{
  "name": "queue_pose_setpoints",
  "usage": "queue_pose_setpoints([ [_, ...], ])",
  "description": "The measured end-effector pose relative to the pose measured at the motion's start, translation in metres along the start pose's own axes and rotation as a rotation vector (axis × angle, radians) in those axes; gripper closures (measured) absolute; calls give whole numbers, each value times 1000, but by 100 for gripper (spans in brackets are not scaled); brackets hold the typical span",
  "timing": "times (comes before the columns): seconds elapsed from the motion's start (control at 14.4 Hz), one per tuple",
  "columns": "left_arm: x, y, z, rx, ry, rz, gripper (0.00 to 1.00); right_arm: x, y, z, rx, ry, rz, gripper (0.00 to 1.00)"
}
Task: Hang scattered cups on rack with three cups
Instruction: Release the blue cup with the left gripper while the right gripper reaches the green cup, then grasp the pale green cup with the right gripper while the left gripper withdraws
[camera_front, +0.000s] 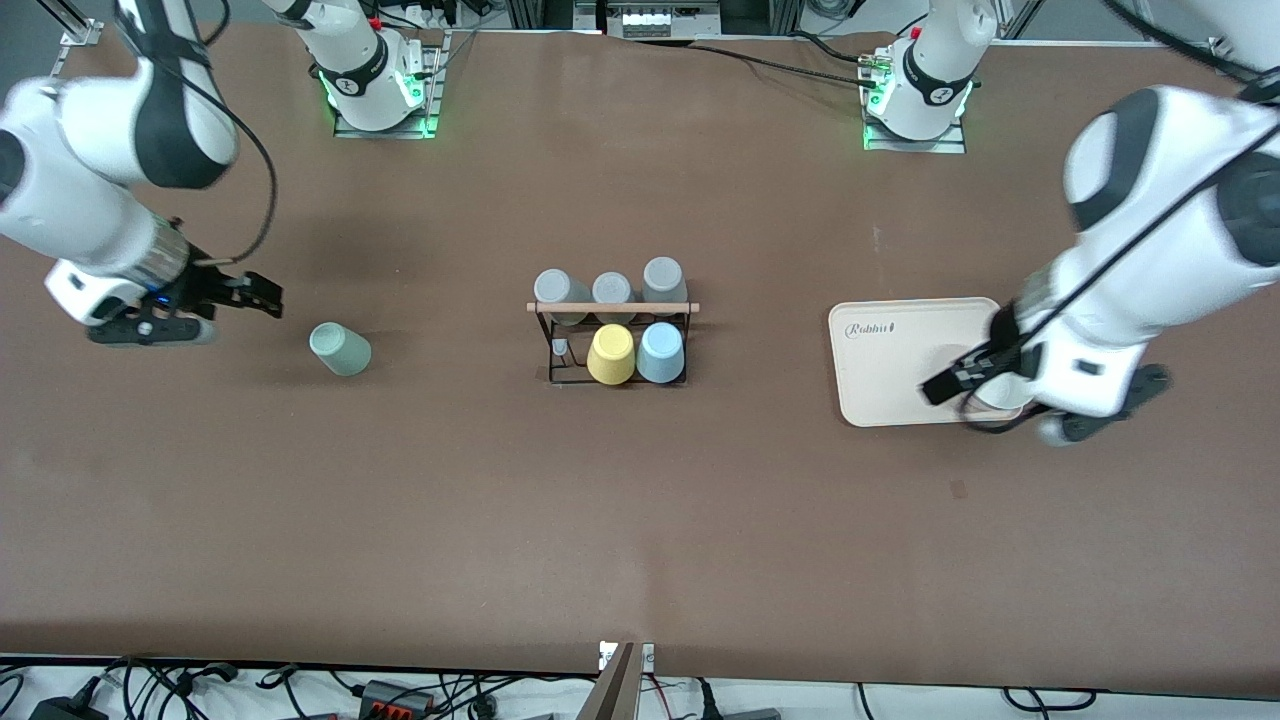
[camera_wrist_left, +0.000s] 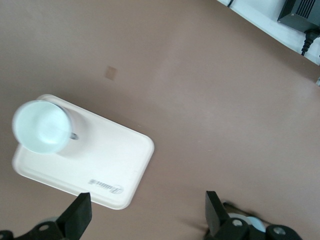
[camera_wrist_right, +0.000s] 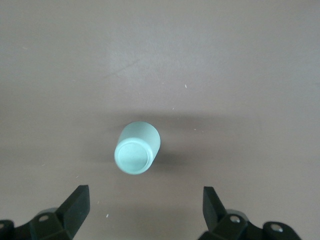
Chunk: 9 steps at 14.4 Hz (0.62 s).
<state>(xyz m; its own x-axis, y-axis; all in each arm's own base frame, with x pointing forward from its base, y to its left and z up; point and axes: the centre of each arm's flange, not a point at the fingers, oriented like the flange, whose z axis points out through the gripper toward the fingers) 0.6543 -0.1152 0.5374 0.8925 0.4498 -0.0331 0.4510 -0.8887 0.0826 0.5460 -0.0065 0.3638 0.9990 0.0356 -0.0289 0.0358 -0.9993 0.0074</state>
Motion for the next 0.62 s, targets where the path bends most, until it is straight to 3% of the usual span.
queue_pose_setpoints([
  [0.28, 1, -47, -36, 16, 7, 155, 0, -2, -22, 74, -2, -39, 49, 0],
  [0.62, -19, -115, -58, 45, 1, 347, 0, 2, -50, 117, -7, -49, 50, 0],
])
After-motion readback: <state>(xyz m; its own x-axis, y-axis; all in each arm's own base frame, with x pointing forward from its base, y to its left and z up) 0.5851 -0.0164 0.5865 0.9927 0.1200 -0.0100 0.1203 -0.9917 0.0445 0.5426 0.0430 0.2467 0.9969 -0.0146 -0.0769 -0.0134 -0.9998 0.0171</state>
